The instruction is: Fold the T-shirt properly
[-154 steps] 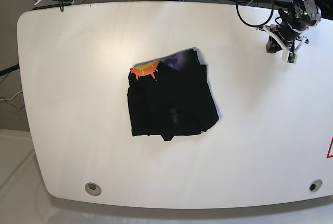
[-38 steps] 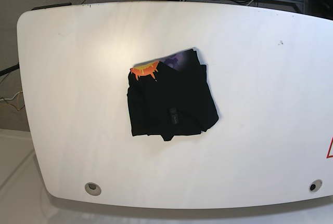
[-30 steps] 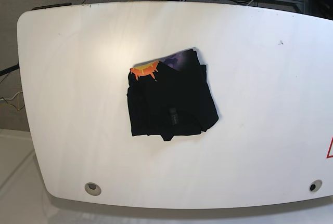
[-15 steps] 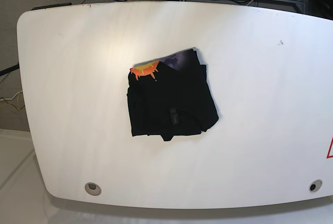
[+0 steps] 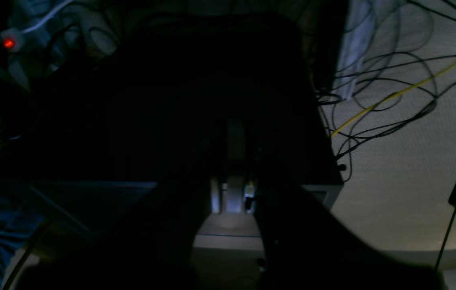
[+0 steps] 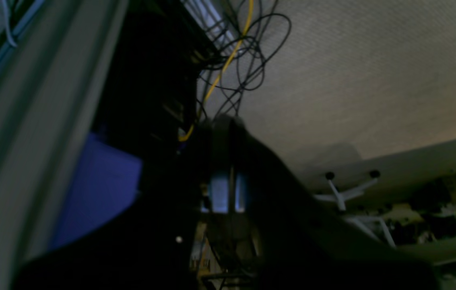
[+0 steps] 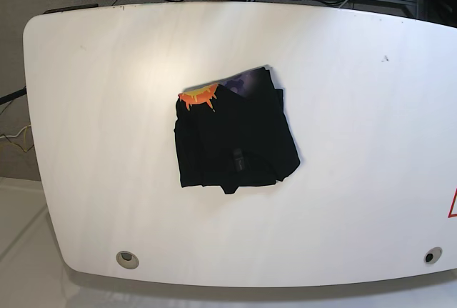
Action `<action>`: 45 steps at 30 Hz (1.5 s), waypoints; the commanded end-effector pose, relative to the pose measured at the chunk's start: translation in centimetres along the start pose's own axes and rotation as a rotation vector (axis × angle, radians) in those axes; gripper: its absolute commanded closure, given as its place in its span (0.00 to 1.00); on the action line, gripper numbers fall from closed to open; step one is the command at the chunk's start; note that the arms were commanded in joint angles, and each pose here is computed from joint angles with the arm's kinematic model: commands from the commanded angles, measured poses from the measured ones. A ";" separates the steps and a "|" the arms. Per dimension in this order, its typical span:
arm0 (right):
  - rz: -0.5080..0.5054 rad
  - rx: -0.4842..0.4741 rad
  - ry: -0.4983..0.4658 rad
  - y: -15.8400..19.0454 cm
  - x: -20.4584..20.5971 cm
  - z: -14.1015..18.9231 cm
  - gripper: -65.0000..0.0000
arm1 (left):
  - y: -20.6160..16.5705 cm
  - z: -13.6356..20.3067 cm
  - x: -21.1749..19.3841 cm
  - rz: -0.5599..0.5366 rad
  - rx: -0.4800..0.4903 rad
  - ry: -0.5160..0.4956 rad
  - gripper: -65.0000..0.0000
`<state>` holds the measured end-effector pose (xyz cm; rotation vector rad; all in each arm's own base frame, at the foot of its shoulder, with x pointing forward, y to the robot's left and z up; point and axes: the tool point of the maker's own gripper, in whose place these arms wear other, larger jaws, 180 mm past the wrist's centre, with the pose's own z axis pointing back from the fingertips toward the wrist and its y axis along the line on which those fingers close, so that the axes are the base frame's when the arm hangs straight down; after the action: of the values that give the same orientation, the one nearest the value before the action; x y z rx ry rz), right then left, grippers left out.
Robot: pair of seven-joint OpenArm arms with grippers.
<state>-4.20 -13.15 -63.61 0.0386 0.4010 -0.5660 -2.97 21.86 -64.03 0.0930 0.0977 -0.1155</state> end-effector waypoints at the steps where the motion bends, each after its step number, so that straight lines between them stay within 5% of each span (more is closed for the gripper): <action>1: 0.004 0.000 0.004 0.0 -0.6 -0.4 1.00 | -0.3 0.0 0.5 0.001 -0.004 -0.013 1.00; 23: 0.004 0.015 -0.068 0.7 -1.1 -1.8 1.00 | -0.7 -0.5 -0.7 0.013 -0.012 0.018 1.00; 45: 0.024 0.033 -0.016 2.0 -3.5 -2.8 1.00 | -0.4 -1.2 0.5 0.026 -0.006 -0.068 1.00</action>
<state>-6.63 -9.16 -65.08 0.0708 0.3684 -0.5517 -2.97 21.25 -65.32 0.0784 0.0343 -0.0892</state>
